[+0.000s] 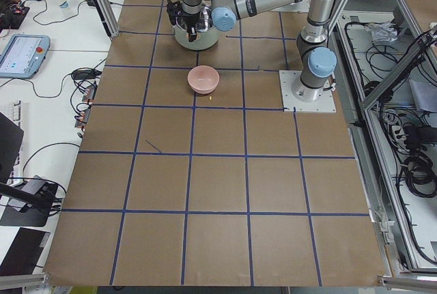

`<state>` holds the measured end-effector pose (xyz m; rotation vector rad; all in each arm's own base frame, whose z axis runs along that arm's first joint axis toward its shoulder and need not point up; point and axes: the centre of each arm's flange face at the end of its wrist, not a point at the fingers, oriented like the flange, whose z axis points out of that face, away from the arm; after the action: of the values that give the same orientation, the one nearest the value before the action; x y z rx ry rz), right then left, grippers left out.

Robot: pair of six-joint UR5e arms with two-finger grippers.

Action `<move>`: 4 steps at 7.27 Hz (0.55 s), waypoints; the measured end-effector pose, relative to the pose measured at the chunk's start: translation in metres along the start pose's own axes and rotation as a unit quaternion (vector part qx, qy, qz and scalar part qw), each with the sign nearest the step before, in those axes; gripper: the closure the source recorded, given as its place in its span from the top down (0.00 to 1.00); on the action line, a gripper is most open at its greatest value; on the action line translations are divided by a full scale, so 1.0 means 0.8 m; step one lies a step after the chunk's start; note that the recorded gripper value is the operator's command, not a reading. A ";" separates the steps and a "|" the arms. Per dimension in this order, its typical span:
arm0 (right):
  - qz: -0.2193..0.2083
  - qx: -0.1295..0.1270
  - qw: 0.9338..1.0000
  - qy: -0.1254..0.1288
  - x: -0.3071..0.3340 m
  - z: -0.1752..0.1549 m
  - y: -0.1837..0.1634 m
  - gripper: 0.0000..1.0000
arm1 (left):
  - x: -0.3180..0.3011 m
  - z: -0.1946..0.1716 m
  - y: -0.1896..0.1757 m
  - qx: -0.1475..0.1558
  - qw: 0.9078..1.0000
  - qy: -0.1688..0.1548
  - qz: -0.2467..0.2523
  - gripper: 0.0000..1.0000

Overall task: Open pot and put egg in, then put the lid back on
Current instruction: 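Lift the glass lid with the right gripper while the left carries the egg over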

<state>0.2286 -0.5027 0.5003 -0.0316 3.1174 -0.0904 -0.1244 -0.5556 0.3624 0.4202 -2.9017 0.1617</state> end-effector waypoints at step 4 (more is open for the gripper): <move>-0.008 -0.029 1.000 0.003 0.059 -0.007 0.015 0.00 | 0.085 0.033 0.024 0.034 0.995 0.025 -0.095 0.15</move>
<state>0.1811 -0.4913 0.5042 -0.0581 3.1246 -0.0001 -0.1986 -0.5588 0.3495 0.6900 -2.7936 0.2382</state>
